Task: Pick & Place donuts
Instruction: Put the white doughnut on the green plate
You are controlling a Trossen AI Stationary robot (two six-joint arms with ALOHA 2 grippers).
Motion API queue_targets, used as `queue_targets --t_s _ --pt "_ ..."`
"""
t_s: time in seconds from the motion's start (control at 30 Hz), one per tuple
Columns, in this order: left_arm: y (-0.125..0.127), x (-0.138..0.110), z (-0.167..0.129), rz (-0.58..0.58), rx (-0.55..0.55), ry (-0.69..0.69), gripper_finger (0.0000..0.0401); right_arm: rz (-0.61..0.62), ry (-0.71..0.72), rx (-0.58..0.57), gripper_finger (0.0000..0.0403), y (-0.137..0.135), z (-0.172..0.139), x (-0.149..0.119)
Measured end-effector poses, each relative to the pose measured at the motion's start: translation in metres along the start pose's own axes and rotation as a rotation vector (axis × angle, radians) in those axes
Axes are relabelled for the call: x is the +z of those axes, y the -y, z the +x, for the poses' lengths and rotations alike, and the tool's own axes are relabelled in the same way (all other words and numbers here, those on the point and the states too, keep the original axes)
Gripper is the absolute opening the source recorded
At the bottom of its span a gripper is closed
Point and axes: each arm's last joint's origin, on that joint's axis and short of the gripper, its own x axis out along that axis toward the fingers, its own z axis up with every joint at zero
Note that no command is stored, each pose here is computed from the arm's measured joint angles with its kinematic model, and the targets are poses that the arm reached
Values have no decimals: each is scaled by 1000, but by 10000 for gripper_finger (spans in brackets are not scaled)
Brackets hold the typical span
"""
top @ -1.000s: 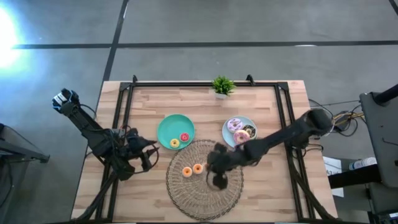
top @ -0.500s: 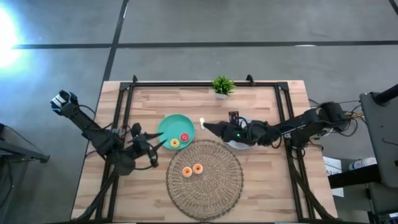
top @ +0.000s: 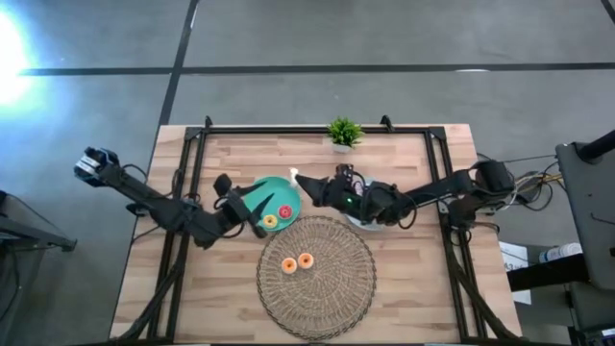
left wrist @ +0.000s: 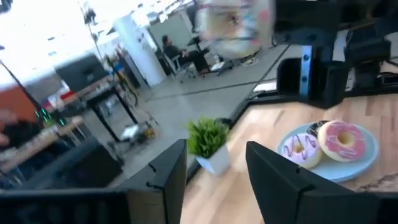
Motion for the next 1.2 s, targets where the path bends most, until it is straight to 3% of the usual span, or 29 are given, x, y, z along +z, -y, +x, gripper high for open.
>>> queue_targets --t_s 0.2,0.37,1.2 --pt "1 10 12 117 56 56 147 144 18 16 9 2 17 -3" --pt "1 19 22 141 91 62 147 197 25 15 9 0 24 -3" --pt "6 34 37 128 100 72 133 223 65 -5 9 7 27 4"
